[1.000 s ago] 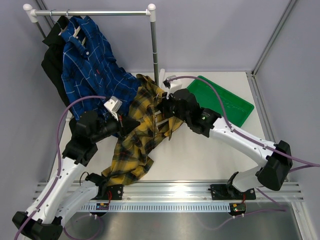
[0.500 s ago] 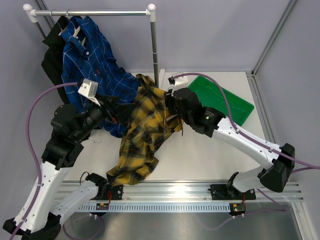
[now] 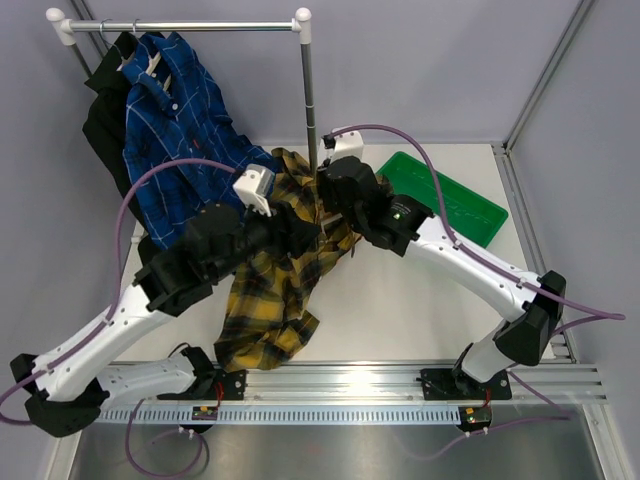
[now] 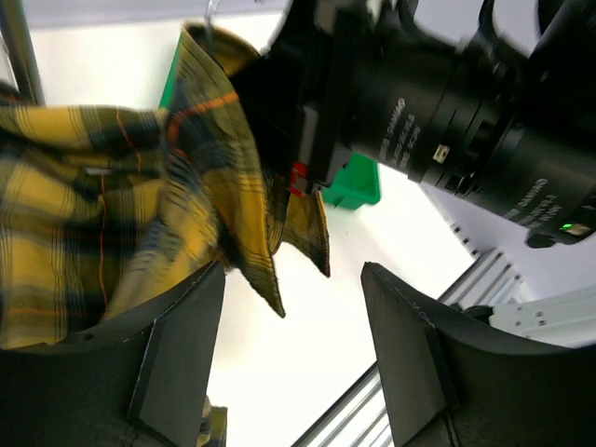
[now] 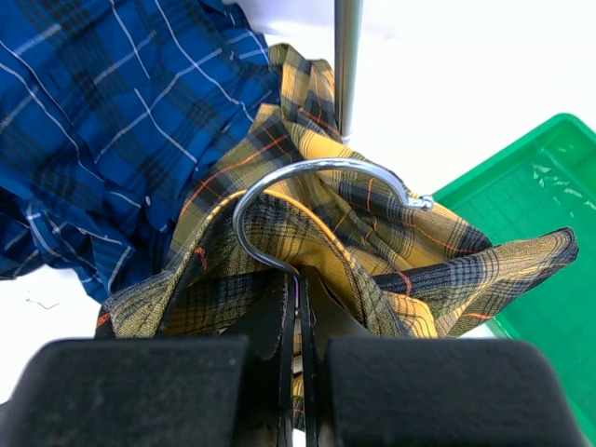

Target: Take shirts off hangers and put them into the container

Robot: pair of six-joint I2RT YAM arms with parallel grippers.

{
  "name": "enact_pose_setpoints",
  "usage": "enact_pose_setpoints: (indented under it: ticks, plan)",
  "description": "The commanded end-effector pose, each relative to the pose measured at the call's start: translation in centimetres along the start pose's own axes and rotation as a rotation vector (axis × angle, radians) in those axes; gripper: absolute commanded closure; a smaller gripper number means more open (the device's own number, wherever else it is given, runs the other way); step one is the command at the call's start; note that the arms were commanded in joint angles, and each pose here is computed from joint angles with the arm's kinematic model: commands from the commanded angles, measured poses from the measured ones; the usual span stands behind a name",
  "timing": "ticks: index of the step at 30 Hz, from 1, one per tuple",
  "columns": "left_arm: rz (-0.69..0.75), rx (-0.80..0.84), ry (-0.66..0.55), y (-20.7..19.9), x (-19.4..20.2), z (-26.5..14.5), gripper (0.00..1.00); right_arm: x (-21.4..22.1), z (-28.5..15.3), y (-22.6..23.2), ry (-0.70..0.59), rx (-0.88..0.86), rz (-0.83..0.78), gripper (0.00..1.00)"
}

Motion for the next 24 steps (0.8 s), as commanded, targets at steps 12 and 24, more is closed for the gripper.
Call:
enact_pose_setpoints:
  ticks: [12,24]
  plan:
    - [0.040,-0.294,0.006,0.2,1.9,3.4,0.39,-1.8,-0.8,1.5,-0.045,-0.053,0.089,1.00]
    - [0.055,-0.418,-0.019,1.2,2.4,4.9,0.83,-1.2,-1.9,1.1,-0.051,-0.070,0.111,1.00]
Point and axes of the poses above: each gripper's point midway between its finger pads, its own z axis out along the fingers, its own y axis along the line the jaws close on, x = y × z, the point moved 9 cm from there along -z, back along the fingers, and after that the axes turned 3 degrees about z, right-handed, at the moved point
